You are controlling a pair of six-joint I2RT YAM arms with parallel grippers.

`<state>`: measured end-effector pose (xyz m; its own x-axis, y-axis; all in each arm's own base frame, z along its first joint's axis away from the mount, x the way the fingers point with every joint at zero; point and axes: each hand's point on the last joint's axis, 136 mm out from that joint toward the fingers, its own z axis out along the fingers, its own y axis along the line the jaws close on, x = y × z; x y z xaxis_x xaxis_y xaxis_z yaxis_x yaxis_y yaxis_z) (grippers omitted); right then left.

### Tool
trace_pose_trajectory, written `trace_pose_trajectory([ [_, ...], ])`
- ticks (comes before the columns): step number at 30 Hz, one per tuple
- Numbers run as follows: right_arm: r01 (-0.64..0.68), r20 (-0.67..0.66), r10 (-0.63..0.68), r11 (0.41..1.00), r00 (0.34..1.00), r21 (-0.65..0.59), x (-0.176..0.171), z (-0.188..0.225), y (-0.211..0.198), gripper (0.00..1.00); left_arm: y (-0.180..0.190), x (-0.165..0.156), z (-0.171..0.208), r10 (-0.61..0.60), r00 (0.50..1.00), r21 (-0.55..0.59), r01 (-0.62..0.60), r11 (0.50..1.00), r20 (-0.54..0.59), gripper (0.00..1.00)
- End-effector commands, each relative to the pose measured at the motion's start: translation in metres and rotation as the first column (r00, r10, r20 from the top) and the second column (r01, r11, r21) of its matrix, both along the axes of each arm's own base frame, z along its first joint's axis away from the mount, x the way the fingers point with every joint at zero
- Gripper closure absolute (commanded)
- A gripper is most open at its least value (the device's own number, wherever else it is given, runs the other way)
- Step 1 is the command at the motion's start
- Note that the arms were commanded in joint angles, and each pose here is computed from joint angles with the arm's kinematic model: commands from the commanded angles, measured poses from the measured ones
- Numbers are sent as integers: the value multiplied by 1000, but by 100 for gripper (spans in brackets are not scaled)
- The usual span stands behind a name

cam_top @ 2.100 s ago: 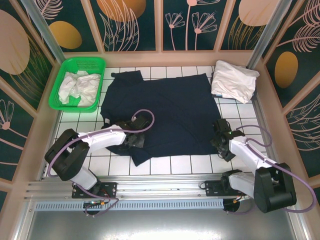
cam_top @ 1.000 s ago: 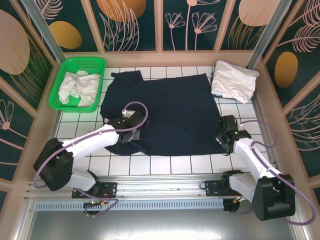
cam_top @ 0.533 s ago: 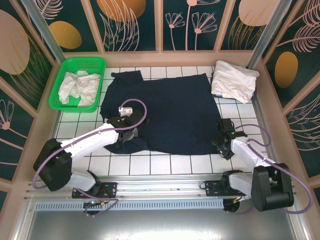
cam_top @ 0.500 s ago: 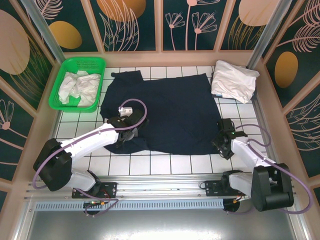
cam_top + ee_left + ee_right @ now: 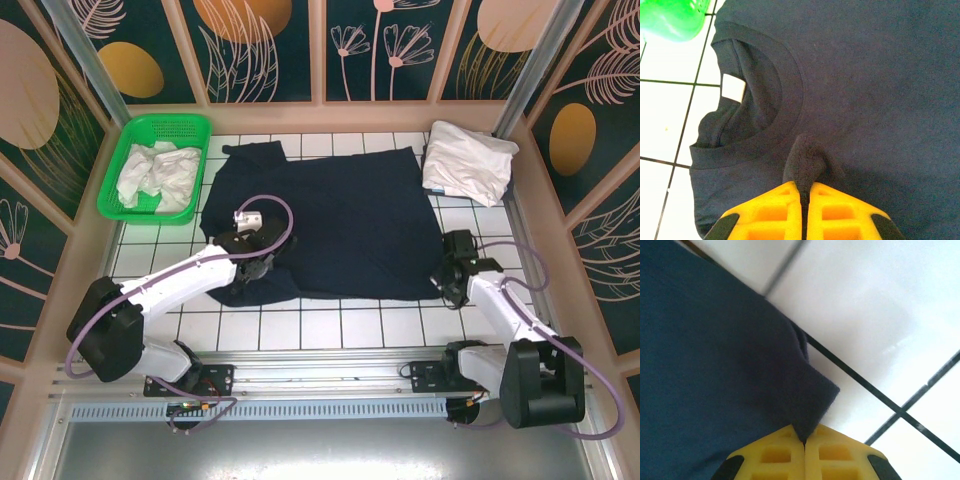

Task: Fold and stack the t-shirts

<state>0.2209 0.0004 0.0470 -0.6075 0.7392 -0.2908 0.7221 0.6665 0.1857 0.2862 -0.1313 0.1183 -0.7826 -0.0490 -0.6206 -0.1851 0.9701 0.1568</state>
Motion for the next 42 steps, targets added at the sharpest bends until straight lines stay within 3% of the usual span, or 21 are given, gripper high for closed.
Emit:
trace_pose_trajectory([
  [1, -70, 15, 71, 995, 997, -66, 21, 26, -6, 100, 3, 19, 23, 18, 998, 43, -21, 999, 67, 100],
  [7, -194, 69, 197, 980, 978, -40, 74, 43, 12, 100, 2, 56, 36, 31, 994, 140, -46, 989, 109, 100],
  [13, -269, 34, 272, 961, 962, -67, 118, 41, 14, 100, 0, 90, 53, 48, 990, 231, -78, 970, 135, 100],
  [21, -331, 9, 332, 943, 943, -41, 156, 19, 22, 100, 9, 117, 38, 84, 991, 337, -116, 934, 106, 100],
  [37, -383, -73, 379, 922, 923, -52, 178, 1, 21, 100, 32, 133, 14, 157, 985, 433, -171, 885, 68, 100],
  [42, -380, -120, 368, 919, 922, -107, 165, 16, 9, 100, 39, 130, 26, 178, 980, 439, -199, 876, 90, 100],
])
